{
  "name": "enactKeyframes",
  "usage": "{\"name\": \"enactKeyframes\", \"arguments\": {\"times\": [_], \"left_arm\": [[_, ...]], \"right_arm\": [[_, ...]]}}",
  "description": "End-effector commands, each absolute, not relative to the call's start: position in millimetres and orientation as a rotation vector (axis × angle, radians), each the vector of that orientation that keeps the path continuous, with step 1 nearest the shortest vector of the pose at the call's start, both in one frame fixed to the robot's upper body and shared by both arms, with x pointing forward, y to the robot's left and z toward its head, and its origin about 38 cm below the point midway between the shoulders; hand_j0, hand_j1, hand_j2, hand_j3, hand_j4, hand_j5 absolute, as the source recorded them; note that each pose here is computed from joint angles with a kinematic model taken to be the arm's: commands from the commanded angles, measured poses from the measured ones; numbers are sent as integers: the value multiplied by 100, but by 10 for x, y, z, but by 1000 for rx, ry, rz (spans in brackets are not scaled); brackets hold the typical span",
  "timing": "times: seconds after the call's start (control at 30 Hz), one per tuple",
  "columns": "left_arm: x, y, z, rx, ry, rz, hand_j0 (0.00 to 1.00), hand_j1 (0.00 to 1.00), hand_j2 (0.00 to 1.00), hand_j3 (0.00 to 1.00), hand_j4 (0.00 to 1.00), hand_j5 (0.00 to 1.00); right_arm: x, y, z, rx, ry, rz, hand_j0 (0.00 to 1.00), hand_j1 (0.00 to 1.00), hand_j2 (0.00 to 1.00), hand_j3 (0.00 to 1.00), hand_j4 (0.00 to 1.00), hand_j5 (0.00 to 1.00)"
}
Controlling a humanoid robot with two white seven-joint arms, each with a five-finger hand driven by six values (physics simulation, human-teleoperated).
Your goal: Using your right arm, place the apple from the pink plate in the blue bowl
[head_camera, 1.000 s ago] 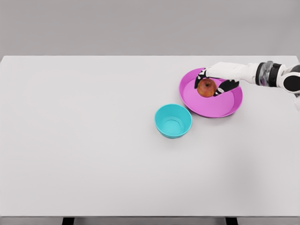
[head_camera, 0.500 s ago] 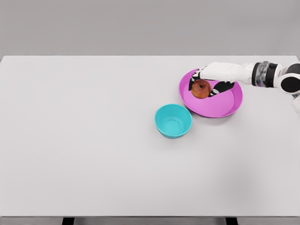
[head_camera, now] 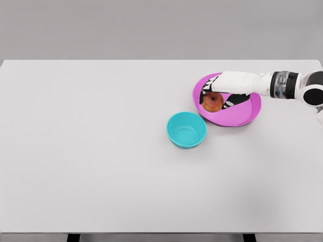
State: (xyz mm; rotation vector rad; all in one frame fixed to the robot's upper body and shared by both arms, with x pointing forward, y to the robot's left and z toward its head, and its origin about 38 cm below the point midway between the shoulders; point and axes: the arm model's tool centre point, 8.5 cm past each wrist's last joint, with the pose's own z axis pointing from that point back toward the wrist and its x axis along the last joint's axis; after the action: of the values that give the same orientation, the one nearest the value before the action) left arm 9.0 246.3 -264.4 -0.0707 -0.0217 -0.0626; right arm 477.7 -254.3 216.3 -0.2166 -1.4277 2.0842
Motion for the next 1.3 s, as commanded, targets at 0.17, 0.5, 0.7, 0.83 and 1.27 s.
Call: {"name": "enactKeyframes", "arguments": {"times": [0.17, 0.5, 0.7, 0.83, 1.27], "left_arm": [[90, 2463, -2644, -71, -22, -62, 100, 100, 100, 100, 100, 100], [90, 2463, -2644, -71, -22, -62, 100, 100, 100, 100, 100, 100], [90, 2463, -2644, -71, -22, -62, 100, 100, 100, 100, 100, 100], [90, 2463, -2644, -71, -22, -62, 100, 100, 100, 100, 100, 100], [90, 2463, -2644, -71, -22, -62, 100, 100, 100, 100, 100, 100]], "right_arm": [[4634, -2321, 2268, -191, -1496, 2140, 59, 59, 59, 59, 59, 59], [4438, -2113, 2247, -138, -1546, 2193, 59, 59, 59, 59, 59, 59], [4386, -2054, 2206, -115, -1550, 2207, 59, 59, 59, 59, 59, 59], [4319, -1953, 2175, -86, -1559, 2234, 59, 59, 59, 59, 59, 59], [4333, -1991, 2173, -94, -1546, 2235, 100, 100, 100, 100, 100, 100]]}}
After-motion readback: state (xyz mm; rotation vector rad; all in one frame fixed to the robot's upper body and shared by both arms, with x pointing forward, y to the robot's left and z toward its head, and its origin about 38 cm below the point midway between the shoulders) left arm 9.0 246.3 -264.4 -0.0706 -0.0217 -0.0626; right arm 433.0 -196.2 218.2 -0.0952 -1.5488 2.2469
